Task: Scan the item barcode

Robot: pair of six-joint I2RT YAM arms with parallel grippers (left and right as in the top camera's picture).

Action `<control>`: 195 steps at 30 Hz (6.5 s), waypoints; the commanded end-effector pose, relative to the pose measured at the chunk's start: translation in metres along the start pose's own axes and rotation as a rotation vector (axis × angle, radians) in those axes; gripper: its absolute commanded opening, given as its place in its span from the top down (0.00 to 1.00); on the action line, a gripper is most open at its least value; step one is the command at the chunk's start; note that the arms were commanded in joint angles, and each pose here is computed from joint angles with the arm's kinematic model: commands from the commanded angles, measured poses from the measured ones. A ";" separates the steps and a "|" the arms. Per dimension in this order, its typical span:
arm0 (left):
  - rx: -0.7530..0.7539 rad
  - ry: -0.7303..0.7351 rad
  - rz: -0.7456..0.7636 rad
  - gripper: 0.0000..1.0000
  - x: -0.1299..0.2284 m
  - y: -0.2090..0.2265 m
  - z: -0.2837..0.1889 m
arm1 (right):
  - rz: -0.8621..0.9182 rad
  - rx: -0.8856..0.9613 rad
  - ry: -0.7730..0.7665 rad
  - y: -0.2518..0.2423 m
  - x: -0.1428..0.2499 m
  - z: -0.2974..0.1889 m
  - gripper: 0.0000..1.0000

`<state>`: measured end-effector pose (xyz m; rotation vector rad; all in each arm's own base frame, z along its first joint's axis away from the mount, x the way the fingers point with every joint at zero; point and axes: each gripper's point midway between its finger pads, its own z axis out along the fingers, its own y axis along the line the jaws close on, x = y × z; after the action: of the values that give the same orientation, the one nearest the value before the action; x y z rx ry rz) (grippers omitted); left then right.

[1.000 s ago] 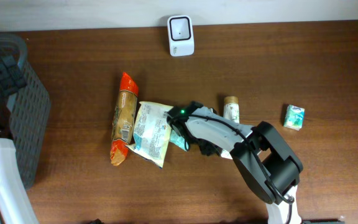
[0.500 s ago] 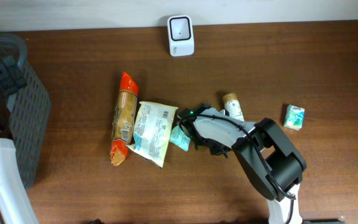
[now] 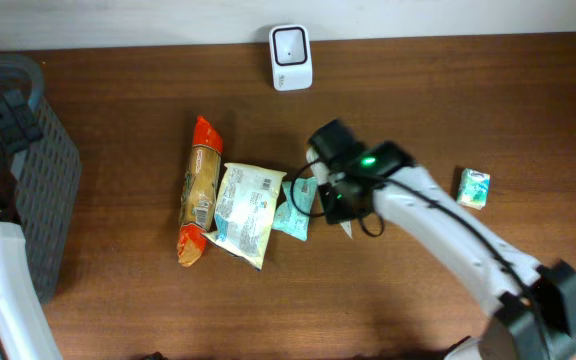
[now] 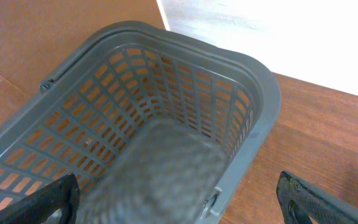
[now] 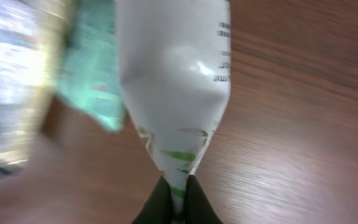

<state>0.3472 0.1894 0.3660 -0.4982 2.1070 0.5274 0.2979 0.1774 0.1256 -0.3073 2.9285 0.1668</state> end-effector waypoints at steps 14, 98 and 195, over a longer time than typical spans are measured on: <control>-0.006 -0.006 0.010 0.01 -0.002 0.002 -0.001 | 0.193 -0.431 0.131 -0.059 0.051 0.081 0.64; -0.006 -0.006 0.010 0.01 -0.002 0.002 -0.001 | -0.158 -0.688 -0.551 0.029 -0.099 -0.161 0.96; -0.006 -0.007 0.010 0.01 -0.002 0.002 -0.001 | 0.165 -0.210 -0.016 0.011 -0.091 0.047 0.96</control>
<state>0.3475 0.1895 0.3659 -0.4982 2.1070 0.5274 0.3983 0.1804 0.1110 -0.0718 2.9076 0.5479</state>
